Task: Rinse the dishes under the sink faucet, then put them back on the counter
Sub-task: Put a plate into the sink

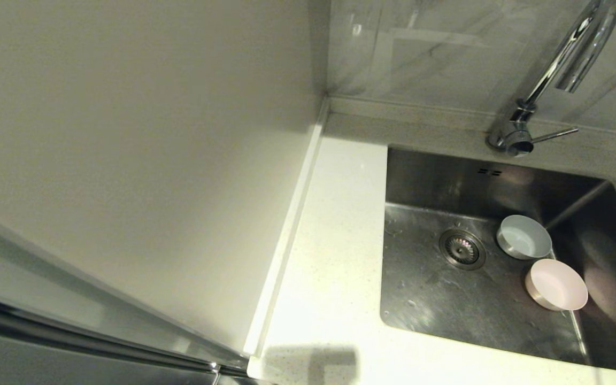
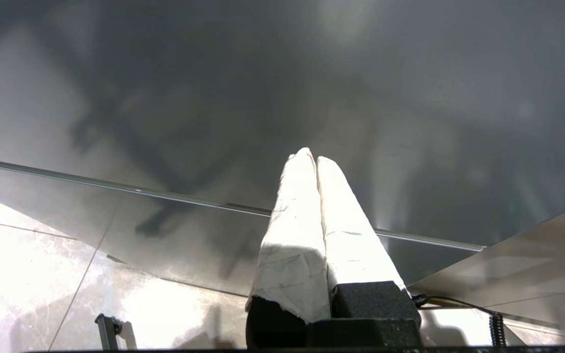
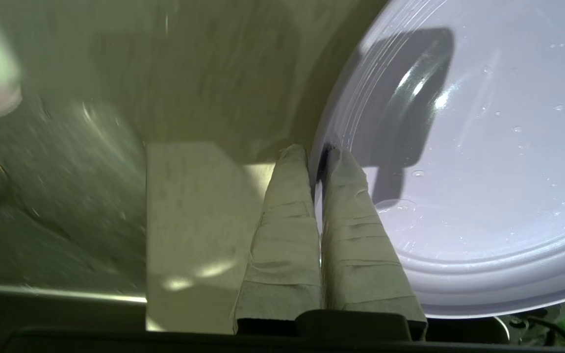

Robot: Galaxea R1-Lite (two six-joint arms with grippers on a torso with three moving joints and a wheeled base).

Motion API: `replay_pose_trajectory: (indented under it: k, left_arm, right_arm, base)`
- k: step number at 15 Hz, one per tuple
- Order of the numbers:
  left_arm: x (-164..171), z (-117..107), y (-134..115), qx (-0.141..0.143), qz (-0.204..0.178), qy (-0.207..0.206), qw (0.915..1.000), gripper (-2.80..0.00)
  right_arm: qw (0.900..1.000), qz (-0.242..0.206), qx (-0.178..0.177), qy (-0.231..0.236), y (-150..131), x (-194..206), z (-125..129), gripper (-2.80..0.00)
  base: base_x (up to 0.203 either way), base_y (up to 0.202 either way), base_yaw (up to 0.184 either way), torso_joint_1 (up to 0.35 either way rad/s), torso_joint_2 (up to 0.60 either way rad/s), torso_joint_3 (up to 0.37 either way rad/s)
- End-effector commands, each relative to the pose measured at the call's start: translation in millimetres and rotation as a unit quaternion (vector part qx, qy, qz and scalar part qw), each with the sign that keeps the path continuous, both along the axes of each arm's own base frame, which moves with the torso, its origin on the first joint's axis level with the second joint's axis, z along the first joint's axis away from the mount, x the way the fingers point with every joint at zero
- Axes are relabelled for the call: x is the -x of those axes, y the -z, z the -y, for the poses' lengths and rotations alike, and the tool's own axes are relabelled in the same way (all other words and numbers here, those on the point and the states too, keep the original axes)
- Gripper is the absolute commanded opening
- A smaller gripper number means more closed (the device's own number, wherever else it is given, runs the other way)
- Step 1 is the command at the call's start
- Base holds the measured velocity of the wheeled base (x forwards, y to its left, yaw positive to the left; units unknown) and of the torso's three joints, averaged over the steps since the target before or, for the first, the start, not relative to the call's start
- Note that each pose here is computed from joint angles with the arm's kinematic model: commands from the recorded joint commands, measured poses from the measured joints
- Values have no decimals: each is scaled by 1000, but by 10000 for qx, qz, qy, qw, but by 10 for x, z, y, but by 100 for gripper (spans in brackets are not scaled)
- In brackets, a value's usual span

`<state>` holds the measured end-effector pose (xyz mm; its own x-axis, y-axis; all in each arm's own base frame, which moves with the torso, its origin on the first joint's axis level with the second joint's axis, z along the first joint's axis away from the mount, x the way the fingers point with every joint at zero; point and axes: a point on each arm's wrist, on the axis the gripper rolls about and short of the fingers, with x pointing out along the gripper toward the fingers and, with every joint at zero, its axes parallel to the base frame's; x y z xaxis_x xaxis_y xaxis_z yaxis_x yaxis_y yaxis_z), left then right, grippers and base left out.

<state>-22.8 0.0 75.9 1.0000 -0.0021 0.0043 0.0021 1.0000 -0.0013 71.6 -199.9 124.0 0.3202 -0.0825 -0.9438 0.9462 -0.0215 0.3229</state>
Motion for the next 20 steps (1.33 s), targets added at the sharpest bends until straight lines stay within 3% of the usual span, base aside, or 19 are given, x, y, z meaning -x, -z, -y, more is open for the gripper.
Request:
replay_pose_trajectory:
  k: [1,6,8,10,13,20]
  left_arm:
    - [-2,0,8,1,-14,-2,10000,-280]
    - [-2,0,8,1,-14,-2,10000,-280]
    - [-2,0,8,1,-14,3,10000,-280]
    - [-2,0,8,1,-14,-1,10000,-280]
    - [-2,0,8,1,-14,-3,10000,-280]
    - [-2,0,8,1,-13,-3,10000,-280]
  right_arm:
    - [9998,29,62,-207,-42,-42,-151,-280]
    - [9972,111,366,-640,-142,-97,-303,-280]
    - [9923,46,502,-1128,-121,-83,-377,-280]
    - [9808,-7,916,-1723,-32,-40,-462,-280]
    - [9571,74,1919,-2169,70,-27,-493,-280]
    - [9258,18,2369,-2945,23,-13,-541,-280]
  base:
    - [0,0,0,0,0,0]
    - [0,0,0,0,0,0]
    - [0,0,0,0,0,0]
    - [0,0,0,0,0,0]
    - [0,0,0,0,0,0]
    - [0,0,0,0,0,0]
